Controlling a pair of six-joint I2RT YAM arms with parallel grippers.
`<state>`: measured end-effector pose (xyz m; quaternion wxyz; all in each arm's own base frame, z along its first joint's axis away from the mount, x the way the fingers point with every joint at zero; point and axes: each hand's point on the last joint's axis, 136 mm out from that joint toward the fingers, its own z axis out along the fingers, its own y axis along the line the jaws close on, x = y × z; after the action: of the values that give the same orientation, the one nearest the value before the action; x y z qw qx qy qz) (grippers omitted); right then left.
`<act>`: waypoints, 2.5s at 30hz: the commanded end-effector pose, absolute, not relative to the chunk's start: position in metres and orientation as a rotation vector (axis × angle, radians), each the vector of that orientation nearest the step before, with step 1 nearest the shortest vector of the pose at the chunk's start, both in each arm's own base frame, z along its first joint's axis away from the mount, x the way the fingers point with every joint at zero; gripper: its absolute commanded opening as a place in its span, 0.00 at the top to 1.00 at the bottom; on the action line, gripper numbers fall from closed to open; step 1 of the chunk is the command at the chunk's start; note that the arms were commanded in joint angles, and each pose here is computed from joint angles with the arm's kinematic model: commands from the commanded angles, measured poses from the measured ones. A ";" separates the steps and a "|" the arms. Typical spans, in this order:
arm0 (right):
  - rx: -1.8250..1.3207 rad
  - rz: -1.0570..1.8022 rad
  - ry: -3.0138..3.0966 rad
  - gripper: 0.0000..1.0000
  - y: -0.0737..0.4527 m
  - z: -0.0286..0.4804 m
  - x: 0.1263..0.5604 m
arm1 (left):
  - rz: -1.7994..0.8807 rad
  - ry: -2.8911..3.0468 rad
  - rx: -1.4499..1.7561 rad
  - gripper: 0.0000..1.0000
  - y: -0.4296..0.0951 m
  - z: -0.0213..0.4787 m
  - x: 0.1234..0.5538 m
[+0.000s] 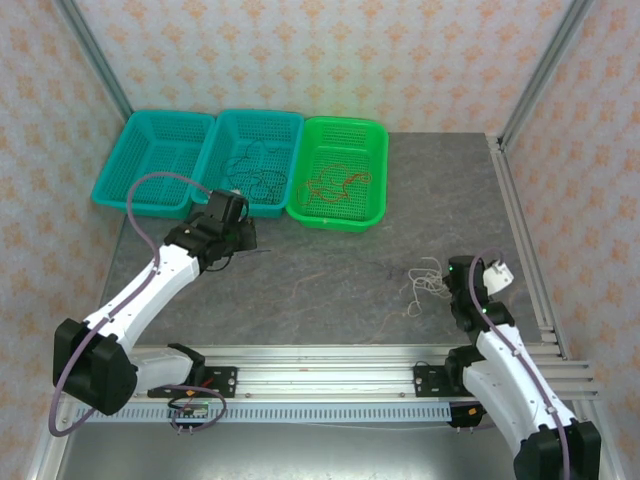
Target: Untangle the cables
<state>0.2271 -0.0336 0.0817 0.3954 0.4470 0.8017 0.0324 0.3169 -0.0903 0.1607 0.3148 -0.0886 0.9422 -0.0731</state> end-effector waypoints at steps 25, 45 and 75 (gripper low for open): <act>-1.021 -0.376 2.112 0.24 0.227 0.076 0.313 | -0.424 2.383 -0.052 1.00 -0.118 0.209 0.297; -0.540 -0.519 2.298 1.00 0.124 0.077 0.326 | 0.047 2.083 -0.277 1.00 -0.014 0.261 0.256; -0.637 0.397 2.030 1.00 0.225 0.187 0.296 | -0.913 1.966 0.607 0.39 -0.289 0.256 0.246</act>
<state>0.2893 0.2216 0.1717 0.4544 -0.2764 0.8330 0.1524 0.2499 -0.2601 0.2119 0.4003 0.2036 0.8371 -0.3124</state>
